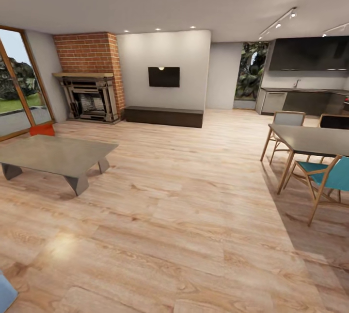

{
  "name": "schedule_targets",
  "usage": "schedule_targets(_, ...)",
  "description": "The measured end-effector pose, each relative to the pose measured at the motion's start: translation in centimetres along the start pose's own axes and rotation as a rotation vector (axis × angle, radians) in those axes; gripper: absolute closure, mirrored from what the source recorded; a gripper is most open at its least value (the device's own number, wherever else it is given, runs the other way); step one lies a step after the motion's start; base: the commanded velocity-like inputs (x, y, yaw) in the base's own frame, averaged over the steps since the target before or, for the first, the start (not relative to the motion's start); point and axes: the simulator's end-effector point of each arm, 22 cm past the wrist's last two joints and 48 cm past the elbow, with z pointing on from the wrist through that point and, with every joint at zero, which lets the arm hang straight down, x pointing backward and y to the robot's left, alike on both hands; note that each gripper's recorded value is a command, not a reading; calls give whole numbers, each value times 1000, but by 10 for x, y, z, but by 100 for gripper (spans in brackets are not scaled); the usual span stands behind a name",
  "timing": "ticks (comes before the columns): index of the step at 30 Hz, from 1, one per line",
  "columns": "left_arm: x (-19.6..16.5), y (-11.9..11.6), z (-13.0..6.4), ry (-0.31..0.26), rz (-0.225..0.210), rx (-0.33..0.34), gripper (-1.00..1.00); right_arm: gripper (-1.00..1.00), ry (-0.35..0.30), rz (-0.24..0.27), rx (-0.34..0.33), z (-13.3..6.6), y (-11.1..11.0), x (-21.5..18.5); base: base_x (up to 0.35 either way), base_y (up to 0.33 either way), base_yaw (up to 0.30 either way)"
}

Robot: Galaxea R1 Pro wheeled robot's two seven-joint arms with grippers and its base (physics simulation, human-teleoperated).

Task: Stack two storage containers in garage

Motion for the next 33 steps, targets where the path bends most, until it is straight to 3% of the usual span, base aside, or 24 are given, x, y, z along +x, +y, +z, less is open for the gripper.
schedule_targets(33, 9, 2, 0, 11, 0, -2, -100, -100, 2, -1, 2, 0, -1, 1, 324, 0, 0)
